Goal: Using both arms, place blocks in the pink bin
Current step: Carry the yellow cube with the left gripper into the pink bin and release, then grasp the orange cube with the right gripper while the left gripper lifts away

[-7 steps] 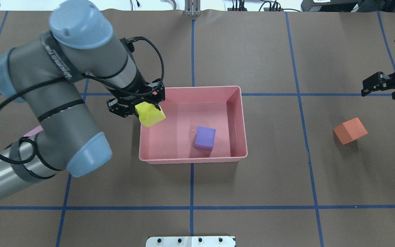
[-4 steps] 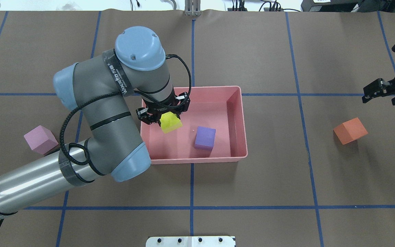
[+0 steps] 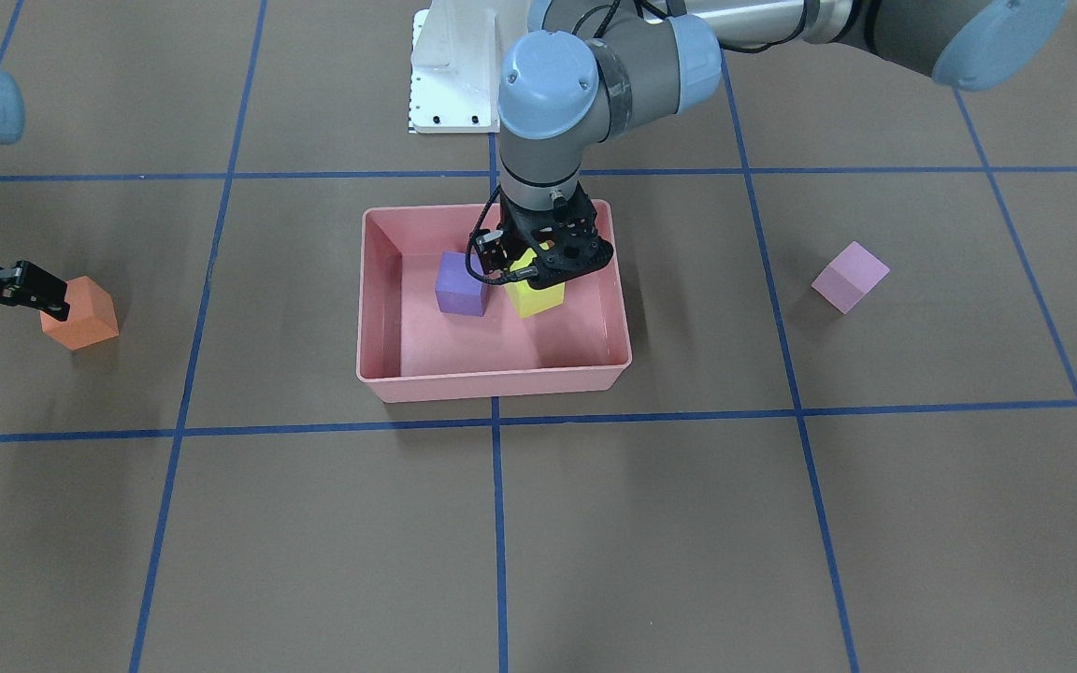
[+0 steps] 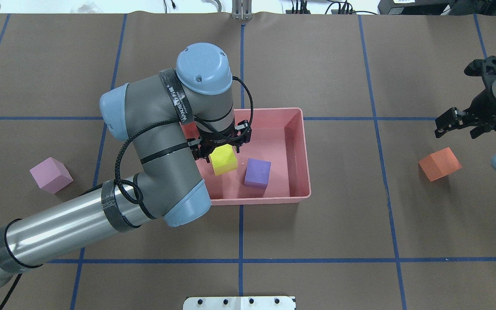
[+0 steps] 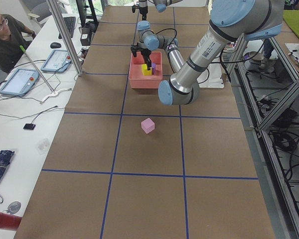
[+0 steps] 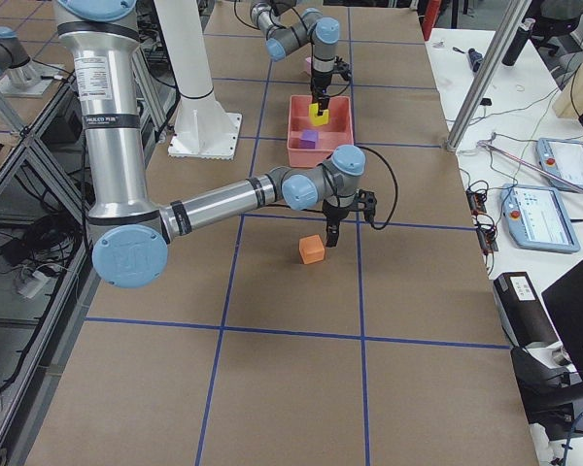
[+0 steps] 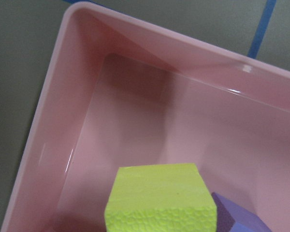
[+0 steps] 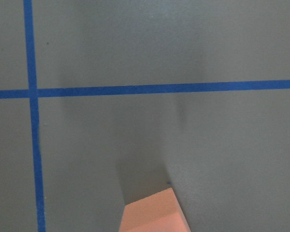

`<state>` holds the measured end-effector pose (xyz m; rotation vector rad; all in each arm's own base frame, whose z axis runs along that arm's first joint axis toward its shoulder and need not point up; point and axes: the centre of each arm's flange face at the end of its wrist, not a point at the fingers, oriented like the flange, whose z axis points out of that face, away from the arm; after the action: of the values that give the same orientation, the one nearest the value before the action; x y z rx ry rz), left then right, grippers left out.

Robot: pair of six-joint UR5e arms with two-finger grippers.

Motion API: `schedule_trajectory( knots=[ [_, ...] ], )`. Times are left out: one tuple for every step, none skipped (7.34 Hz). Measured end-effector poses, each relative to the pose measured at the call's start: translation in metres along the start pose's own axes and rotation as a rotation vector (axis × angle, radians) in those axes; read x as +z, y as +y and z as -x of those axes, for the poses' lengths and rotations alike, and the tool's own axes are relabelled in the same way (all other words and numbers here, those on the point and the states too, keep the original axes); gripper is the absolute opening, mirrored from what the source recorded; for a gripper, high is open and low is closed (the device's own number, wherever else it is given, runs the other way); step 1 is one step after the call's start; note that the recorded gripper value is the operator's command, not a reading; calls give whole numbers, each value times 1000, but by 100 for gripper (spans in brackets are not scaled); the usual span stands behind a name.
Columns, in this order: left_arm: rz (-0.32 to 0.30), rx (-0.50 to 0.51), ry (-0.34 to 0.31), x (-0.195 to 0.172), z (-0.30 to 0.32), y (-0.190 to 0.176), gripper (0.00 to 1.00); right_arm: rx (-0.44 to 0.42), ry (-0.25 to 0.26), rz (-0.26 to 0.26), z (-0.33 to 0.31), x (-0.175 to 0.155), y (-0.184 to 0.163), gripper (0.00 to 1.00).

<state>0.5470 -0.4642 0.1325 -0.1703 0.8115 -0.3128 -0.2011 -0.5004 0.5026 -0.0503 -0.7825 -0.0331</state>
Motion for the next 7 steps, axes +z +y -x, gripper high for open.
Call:
schedule_trajectory(
  knots=[
    [-9, 3, 10, -6, -2, 0, 100, -70, 3, 15, 6, 8, 3, 100],
    [-16, 2, 17, -12, -2, -2, 100, -142, 6, 30, 13, 17, 6, 100],
    [-23, -2, 21, -16, -1, -6, 100, -208, 12, 45, 18, 27, 11, 100],
    [-30, -7, 24, -20, 0, -11, 100, -263, 21, 58, 16, 34, 15, 100],
    [-36, -11, 27, -23, 1, -13, 100, -290, 32, 66, 12, 40, 15, 100],
    [-40, -11, 31, -26, 2, -14, 100, -296, 44, 73, 8, 46, 15, 100],
    [-42, -11, 38, -31, 2, -13, 100, -291, 50, 86, 3, 53, 13, 100]
  ],
)
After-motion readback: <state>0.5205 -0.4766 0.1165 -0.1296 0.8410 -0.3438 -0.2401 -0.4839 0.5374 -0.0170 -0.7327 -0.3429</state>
